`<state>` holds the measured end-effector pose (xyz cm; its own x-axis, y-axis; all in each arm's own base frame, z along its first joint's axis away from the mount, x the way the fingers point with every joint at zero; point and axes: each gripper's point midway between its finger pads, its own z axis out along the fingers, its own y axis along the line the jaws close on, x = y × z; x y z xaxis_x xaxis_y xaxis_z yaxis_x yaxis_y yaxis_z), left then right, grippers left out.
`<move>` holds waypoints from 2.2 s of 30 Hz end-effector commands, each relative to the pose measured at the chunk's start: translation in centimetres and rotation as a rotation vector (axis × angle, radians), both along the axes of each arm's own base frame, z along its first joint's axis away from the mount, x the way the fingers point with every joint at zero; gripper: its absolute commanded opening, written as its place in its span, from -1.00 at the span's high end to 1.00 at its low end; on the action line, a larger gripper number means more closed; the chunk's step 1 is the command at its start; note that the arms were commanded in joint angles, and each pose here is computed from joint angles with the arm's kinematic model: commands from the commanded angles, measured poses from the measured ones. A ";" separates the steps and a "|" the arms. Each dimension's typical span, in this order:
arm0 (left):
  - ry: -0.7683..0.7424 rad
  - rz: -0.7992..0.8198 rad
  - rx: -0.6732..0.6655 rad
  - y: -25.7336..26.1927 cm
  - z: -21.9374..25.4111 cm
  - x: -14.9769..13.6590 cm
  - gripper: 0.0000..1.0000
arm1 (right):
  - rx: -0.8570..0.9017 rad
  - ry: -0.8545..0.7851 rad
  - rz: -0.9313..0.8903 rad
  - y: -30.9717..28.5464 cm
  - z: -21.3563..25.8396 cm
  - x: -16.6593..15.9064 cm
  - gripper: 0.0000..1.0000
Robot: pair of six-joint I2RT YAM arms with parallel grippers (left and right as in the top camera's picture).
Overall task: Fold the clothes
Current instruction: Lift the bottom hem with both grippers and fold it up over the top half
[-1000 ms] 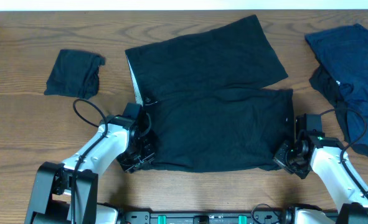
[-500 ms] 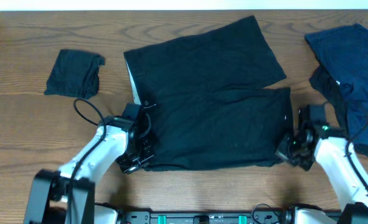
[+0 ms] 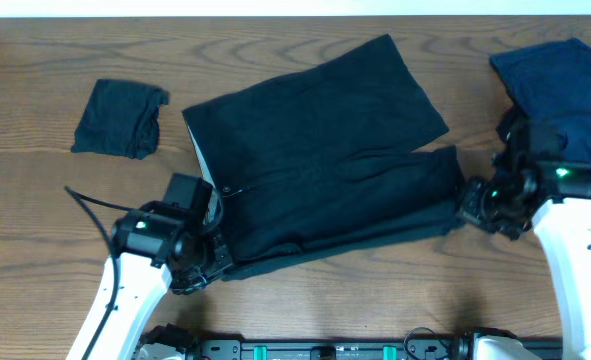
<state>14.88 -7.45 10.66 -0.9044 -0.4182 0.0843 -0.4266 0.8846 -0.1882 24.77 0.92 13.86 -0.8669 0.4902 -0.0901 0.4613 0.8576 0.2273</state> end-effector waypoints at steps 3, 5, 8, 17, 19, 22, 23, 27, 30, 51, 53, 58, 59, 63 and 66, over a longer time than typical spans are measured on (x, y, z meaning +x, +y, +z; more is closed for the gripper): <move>-0.115 0.000 0.094 1.5 2.7 2.6 0.88 | -0.034 -0.230 0.092 0.1 6.4 4.5 0.97; -0.165 0.007 0.118 1.7 3.4 4.1 0.88 | -0.039 -0.294 0.108 0.5 8.2 6.4 0.97; -0.257 0.022 0.160 2.1 4.7 7.0 0.88 | -0.055 -0.355 0.125 0.9 10.2 9.2 0.97; -0.512 0.138 0.176 4.1 7.7 15.6 0.88 | -0.065 -0.427 0.167 2.2 8.3 17.6 0.97; -0.548 0.173 0.176 4.9 7.9 17.1 0.88 | -0.067 -0.440 0.195 2.8 7.0 19.4 0.98; -0.587 0.214 0.178 5.9 7.8 19.0 0.88 | -0.078 -0.496 0.244 4.1 5.5 22.4 0.97; -0.599 0.222 0.180 6.1 7.7 19.7 0.88 | -0.079 -0.526 0.254 4.6 5.0 23.7 0.97; -0.635 0.217 0.181 6.2 6.8 22.4 0.88 | -0.080 -0.586 0.281 6.0 3.0 26.9 0.98; -0.613 0.214 0.185 6.1 4.9 23.8 0.88 | -0.072 -0.591 0.302 7.3 0.7 28.3 0.97; -0.636 0.218 0.274 7.1 -4.3 31.1 0.76 | -0.255 -0.676 0.399 11.2 -6.5 32.9 0.63; -0.674 0.182 0.283 7.0 -3.5 31.7 0.08 | -0.255 -0.699 0.393 11.2 -6.1 33.3 0.34; -0.728 0.137 0.297 7.0 -0.7 31.6 -0.92 | -0.280 -0.765 0.468 11.7 -3.4 33.8 -0.63; -0.731 0.138 0.297 7.0 0.0 31.2 -0.92 | -0.283 -0.761 0.477 11.6 -2.6 33.3 -0.65; -0.696 0.130 0.296 7.1 2.1 28.7 -0.88 | -0.242 -0.672 0.515 11.7 -1.0 30.2 -0.65; -0.640 0.116 0.289 7.0 2.2 26.8 -0.13 | -0.195 -0.561 0.550 11.8 -1.6 27.3 -0.05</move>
